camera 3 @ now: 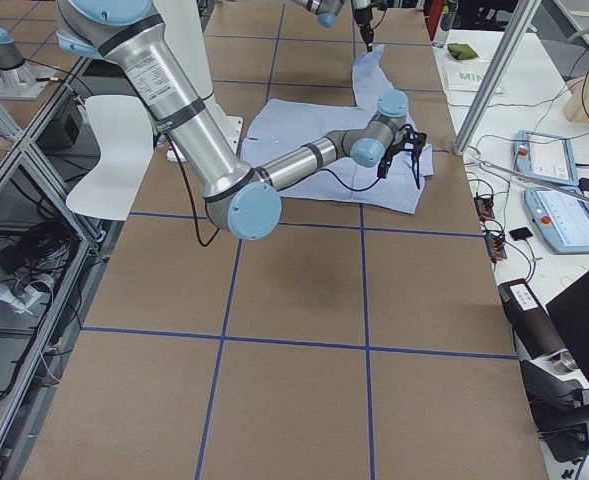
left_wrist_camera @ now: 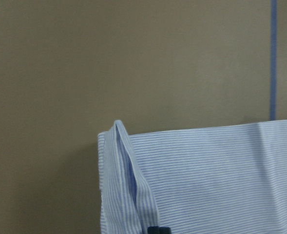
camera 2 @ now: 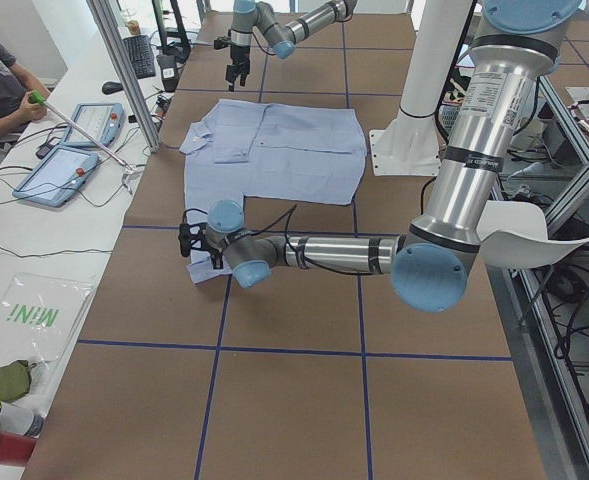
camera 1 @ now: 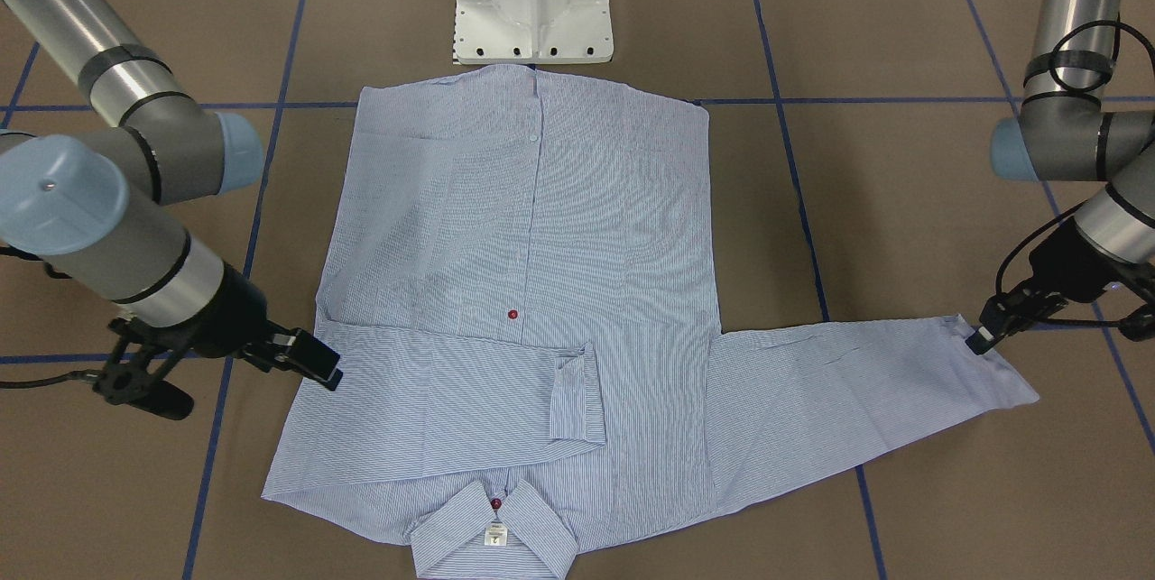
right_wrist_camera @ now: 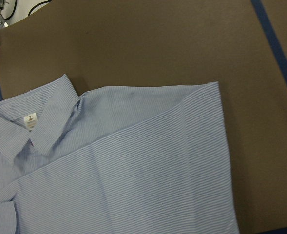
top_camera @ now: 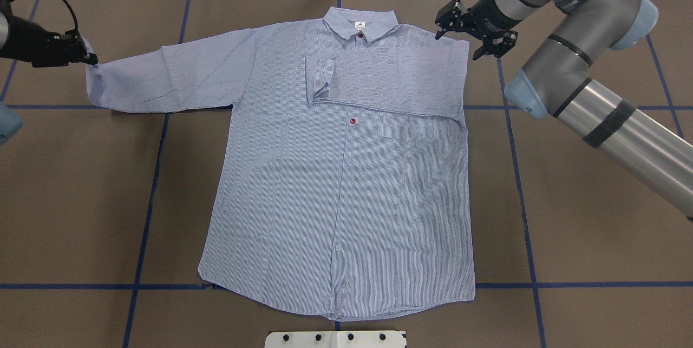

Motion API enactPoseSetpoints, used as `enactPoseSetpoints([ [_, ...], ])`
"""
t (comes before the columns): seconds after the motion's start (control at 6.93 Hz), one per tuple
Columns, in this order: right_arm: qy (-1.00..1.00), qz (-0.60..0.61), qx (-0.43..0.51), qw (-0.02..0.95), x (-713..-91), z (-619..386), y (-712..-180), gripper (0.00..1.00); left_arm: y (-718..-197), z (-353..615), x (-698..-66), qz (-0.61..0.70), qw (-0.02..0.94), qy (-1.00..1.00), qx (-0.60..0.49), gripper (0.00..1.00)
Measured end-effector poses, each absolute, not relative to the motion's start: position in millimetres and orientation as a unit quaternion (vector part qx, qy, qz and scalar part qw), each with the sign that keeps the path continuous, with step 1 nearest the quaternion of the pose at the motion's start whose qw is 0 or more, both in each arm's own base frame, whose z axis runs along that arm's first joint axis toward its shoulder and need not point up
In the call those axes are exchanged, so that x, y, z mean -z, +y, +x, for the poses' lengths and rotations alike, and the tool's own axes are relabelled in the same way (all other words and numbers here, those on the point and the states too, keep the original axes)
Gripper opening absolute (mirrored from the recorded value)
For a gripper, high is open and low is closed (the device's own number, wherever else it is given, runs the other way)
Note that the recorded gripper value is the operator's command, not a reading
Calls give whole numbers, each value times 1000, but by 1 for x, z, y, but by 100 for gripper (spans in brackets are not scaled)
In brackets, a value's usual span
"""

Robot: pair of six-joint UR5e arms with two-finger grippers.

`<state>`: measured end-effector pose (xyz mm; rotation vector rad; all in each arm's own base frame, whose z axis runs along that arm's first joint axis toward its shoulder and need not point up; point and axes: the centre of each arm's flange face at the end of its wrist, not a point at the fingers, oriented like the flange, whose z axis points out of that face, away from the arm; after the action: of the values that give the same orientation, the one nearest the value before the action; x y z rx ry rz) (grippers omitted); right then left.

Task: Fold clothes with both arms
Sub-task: 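Fold the held cuff with the left gripper across the shirt chest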

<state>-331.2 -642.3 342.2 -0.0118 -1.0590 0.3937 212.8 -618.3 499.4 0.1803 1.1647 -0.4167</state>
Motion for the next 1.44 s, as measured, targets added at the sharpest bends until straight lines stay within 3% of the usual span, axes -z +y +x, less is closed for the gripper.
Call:
enactPoseSetpoints([
  [0.29,-501,-5,-174,848,-384,-278,-631,100,-624,291,-396,47,774,590,225,0],
  [0.87,-491,-5,-181,852,-413,-254,-620,100,-585,502,-147,-8,730,623,282,0],
  [1.15,-489,-5,-183,853,-417,-252,-618,100,-562,556,-75,-19,711,632,307,0],
  [1.44,-490,-4,-183,852,-417,-252,-617,100,-532,595,-52,-21,703,635,320,0],
])
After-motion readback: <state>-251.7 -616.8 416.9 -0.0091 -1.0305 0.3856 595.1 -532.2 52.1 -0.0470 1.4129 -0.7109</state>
